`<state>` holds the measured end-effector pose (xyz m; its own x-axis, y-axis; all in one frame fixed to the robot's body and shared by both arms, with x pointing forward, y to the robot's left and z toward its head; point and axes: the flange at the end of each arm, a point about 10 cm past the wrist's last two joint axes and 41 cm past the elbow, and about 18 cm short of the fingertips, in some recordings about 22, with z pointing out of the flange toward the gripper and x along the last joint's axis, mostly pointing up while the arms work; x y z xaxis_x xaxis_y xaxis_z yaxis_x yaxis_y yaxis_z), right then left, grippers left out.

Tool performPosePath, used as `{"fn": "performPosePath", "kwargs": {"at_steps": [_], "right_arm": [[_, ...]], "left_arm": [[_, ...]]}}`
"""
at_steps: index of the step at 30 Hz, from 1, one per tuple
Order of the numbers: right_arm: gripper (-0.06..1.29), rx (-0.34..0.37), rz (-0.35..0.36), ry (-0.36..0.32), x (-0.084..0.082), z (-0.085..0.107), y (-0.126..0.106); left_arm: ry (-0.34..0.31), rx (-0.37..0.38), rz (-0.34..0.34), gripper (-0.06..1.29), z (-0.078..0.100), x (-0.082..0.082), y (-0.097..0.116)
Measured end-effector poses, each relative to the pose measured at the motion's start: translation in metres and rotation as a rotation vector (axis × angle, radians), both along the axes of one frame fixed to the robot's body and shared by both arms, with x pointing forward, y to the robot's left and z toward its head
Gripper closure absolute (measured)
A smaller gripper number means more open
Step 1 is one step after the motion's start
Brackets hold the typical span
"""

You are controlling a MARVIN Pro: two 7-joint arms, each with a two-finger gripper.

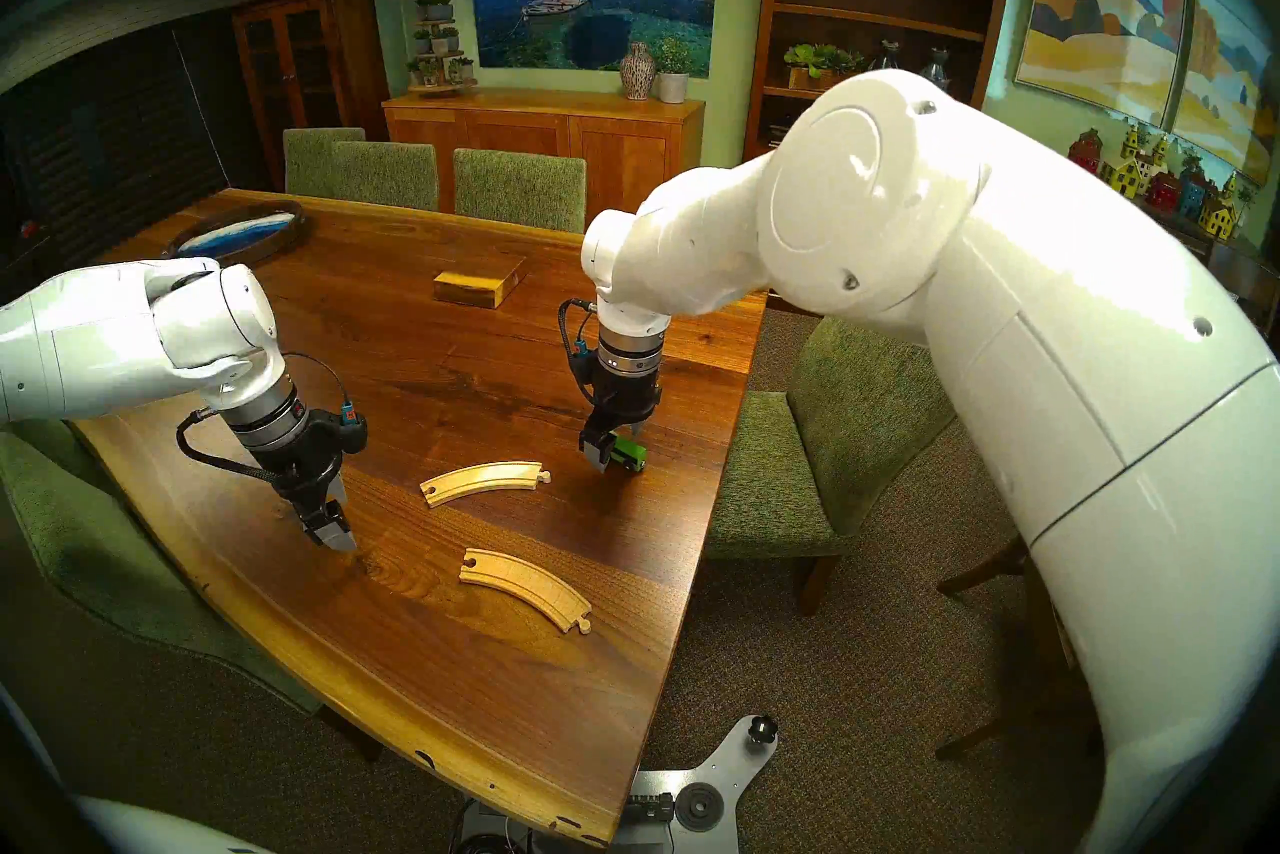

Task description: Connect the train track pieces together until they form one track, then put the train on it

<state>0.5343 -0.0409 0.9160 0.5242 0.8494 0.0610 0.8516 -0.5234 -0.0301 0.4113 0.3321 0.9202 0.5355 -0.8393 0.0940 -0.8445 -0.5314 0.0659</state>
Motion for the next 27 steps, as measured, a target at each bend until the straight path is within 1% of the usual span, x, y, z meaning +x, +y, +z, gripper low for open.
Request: {"fn": "performPosePath", "kwargs": {"at_steps": [1,2,15,20,24,27], "right_arm": [[0.09,0.0,0.002,0.001,-0.001,0.001,0.0],[0.02,-0.001,0.005,0.002,-0.002,0.002,0.001],[0.01,-0.016,0.025,-0.007,-0.01,0.027,0.006],[0.01,-0.014,0.037,-0.003,-0.015,0.039,0.011],[0.01,-0.009,0.063,0.015,-0.027,0.046,0.021],[0.01,-0.006,0.094,0.04,-0.04,0.048,0.032]], "left_arm": [[0.0,0.0,0.0,0.0,0.0,0.0,0.0],[0.0,0.0,0.0,0.0,0.0,0.0,0.0],[0.001,0.0,0.0,0.0,0.0,0.0,0.0],[0.001,0.0,0.0,0.0,-0.001,0.0,0.0],[0.002,0.001,0.001,0.0,-0.001,0.0,0.0],[0.002,0.001,0.001,0.0,-0.001,0.0,0.0]]}}
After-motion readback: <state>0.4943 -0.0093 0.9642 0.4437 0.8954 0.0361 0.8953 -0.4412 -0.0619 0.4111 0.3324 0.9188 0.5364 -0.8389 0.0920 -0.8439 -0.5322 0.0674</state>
